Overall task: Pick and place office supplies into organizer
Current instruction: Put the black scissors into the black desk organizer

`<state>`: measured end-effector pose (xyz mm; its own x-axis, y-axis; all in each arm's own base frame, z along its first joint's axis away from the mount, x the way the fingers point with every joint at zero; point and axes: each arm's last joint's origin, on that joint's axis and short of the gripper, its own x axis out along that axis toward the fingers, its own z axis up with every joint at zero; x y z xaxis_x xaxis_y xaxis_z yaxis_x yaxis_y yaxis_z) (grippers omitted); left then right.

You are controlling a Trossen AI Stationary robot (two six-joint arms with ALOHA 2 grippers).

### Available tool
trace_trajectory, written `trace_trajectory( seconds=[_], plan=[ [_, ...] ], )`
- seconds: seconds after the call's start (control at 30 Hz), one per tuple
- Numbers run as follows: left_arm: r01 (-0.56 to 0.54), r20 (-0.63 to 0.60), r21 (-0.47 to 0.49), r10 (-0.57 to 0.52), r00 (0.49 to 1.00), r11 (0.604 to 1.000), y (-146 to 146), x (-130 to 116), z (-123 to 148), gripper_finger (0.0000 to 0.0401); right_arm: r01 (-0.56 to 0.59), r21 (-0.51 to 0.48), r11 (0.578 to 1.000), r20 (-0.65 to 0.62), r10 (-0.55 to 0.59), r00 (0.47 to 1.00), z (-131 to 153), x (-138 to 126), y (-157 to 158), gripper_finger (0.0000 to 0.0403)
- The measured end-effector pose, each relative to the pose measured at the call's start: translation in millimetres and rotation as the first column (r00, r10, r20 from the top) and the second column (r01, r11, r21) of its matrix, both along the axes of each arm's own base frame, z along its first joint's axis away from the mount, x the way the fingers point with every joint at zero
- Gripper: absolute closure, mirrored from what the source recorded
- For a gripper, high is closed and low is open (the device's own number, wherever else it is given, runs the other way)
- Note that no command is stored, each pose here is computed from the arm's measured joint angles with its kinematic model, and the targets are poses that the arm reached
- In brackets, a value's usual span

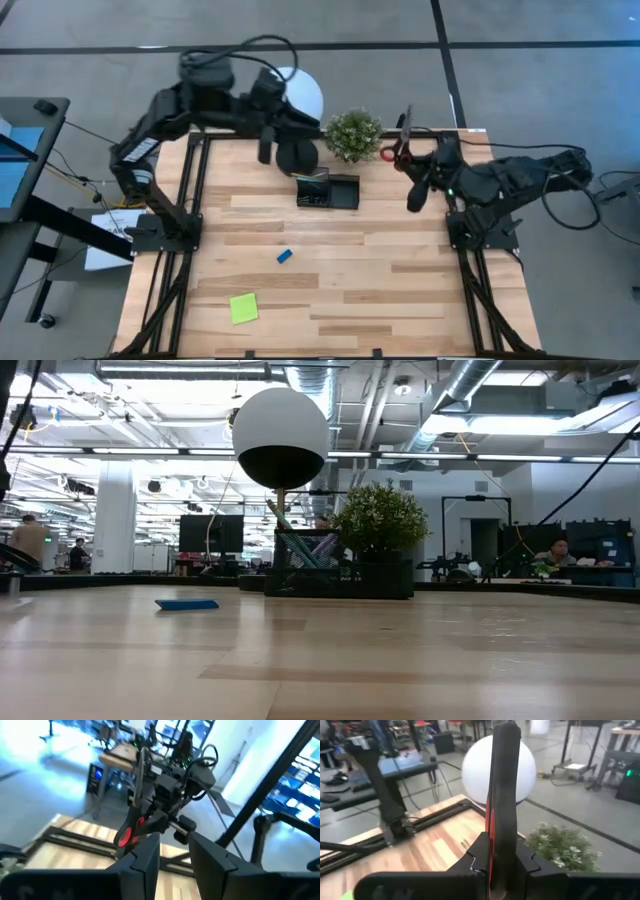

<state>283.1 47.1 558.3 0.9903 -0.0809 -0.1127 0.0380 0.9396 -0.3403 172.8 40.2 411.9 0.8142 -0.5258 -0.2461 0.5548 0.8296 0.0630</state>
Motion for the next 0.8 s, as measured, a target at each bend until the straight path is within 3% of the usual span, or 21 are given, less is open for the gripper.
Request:
trace_trajectory(
  seconds=[0.2, 0.3, 0.43, 0.57, 0.67, 0.8],
  plan=[
    [-0.033, 0.056, 0.026, 0.032, 0.998, 0.999, -4.3, -26.9, 14.7, 0.0303, -0.087, 0.065, 0.994, -0.105, 0.093, 0.99, 16.3, 18.7, -26.3, 0.0379],
    [-0.034, 0.071, 0.028, 0.032, 0.997, 0.999, -5.7, -34.2, 18.4, 0.0303, -0.137, 0.125, 0.983, -0.241, 0.164, 0.957, 15.7, 36.8, -39.9, 0.0379],
    [-0.034, 0.072, 0.032, 0.032, 0.997, 0.999, -6.7, -39.3, 19.9, 0.0303, -0.149, 0.296, 0.944, -0.452, 0.276, 0.849, 6.2, 60.3, -57.2, 0.0379],
    [-0.023, 0.055, 0.031, 0.022, 0.998, 0.999, -7.4, -41.4, 18.7, 0.0303, -0.14, 0.454, 0.88, -0.585, 0.413, 0.698, -2.5, 75.6, -66.4, 0.0379],
    [-0.023, 0.064, 0.042, 0.02, 0.998, 0.999, -7.8, -43.5, 20.1, 0.0303, -0.106, 0.556, 0.824, -0.628, 0.501, 0.595, -12.3, 90.1, -70.7, 0.0379],
    [-0.023, 0.088, 0.086, 0.015, 0.996, 0.996, -9.1, -50.6, 24.1, 0.0303, -0.068, 0.679, 0.731, -0.601, 0.607, 0.52, -31.1, 114.3, -74.5, 0.0379]
  ],
)
